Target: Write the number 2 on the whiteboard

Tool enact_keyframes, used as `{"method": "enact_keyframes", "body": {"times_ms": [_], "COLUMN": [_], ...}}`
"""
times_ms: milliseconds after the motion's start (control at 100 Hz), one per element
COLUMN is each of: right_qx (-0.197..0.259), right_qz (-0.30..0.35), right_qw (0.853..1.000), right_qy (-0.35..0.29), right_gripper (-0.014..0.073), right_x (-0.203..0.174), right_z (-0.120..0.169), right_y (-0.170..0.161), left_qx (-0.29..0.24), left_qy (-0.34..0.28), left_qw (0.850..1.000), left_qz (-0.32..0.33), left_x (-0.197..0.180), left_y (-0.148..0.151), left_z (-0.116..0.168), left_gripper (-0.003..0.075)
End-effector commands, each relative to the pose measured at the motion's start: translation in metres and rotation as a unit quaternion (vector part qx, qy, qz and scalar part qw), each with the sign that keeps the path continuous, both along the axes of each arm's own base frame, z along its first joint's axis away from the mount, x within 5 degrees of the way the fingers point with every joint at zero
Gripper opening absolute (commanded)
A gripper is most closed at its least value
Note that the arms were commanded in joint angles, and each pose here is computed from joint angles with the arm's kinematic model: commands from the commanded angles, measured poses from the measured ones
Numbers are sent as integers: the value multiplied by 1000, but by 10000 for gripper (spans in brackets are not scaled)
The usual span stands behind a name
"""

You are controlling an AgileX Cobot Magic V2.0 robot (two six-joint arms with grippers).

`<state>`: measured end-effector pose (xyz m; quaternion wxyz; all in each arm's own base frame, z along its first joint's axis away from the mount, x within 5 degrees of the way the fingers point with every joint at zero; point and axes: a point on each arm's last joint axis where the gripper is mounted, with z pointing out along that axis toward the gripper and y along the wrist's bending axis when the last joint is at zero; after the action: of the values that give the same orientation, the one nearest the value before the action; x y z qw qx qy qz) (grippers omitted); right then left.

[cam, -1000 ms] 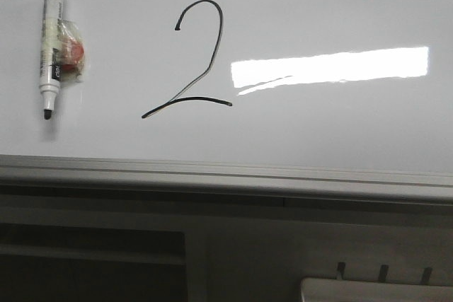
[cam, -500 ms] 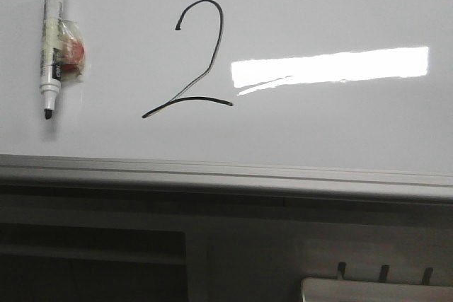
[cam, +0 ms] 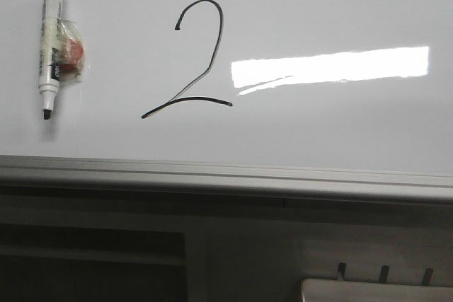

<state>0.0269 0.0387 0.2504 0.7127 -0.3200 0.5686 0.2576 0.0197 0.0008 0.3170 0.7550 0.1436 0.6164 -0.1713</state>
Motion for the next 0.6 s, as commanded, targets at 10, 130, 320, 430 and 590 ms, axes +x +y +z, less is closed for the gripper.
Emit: {"method": "enact_keyframes", "body": {"times_ms": [10,130,320,430,590], "right_qx": [24,24,24,24,24], "right_qz": [-17,-17,-17,-17,-17], "right_qw": [1000,1000,1000,1000,1000], "right_qy": [-9,-9,-9,-9,-9], "right_gripper": [-66,-66,-66,-66,-66], "right_x": [1,1,1,1,1], "right_z": [10,10,10,10,10], "right_y": [-4,-4,-4,-4,-4], "left_qx": [-22,-21,-3,40,75], "left_qy": [-39,-36,38,47,34], "left_qw": [999,999,999,997,993], "left_qz": [-14,-13,5,36,90], "left_x": [-6,-6,-2,-1,4], "left_y": [1,1,3,2,-3], "left_z": [12,12,-2,-8,-19], "left_gripper": [-20,-20,-20,-20,-20]}}
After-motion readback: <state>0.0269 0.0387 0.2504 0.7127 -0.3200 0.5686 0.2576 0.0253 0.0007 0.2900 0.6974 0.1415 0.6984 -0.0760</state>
